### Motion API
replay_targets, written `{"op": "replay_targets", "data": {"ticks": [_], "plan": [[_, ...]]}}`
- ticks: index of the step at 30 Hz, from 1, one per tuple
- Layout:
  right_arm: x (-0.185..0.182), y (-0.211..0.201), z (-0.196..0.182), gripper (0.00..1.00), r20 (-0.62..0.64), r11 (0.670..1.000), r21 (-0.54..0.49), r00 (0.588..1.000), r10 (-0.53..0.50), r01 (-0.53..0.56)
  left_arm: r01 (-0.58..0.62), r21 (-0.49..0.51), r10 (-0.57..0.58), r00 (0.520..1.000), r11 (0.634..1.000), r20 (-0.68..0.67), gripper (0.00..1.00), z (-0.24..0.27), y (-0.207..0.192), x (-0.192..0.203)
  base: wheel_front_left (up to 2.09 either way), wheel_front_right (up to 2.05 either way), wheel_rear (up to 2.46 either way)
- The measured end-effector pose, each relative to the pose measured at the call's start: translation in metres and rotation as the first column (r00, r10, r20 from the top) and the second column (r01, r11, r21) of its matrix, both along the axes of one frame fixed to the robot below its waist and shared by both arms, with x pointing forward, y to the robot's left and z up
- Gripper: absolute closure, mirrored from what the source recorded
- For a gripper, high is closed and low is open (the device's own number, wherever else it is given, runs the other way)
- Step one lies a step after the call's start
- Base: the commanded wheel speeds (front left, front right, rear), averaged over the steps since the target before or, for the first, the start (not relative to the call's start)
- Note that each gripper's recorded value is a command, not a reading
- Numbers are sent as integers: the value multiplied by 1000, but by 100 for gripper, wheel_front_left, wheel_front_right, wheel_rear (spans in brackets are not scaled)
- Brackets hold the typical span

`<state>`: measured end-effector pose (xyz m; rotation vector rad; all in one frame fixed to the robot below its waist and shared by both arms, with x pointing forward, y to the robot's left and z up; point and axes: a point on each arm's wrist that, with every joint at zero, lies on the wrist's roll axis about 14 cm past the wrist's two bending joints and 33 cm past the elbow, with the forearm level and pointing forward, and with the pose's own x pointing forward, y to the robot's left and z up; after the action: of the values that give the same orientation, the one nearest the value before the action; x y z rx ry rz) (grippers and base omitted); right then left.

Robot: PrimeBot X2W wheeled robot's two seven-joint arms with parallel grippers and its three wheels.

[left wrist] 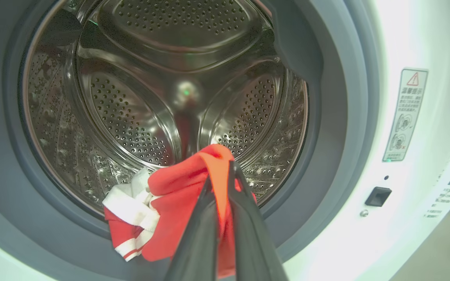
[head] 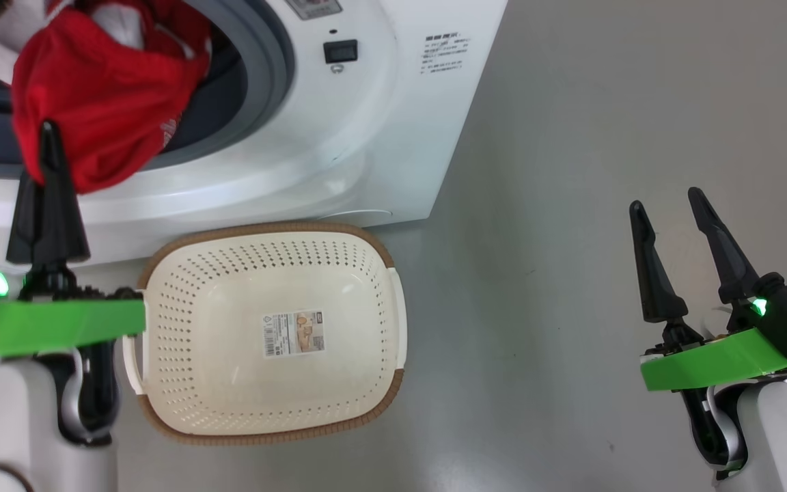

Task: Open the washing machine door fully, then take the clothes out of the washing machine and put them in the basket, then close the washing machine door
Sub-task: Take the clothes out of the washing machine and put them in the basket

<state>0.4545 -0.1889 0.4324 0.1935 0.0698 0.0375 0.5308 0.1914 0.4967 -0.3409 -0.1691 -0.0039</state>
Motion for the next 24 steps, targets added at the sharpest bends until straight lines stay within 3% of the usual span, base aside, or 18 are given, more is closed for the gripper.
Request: {"op": "replay_targets", "data": {"ticks": [16, 24], "plan": [[-4, -1, -1, 0, -6, 1000, 0, 1000, -2, 2, -32, 60, 15, 966, 998, 259, 100, 84, 1, -30, 0, 0, 0], [-5, -1, -3, 0, -12, 1000, -1, 1000, -3, 3, 4, 36, -9, 991, 999, 132, 100, 41, -8, -30, 0, 0, 0]]}}
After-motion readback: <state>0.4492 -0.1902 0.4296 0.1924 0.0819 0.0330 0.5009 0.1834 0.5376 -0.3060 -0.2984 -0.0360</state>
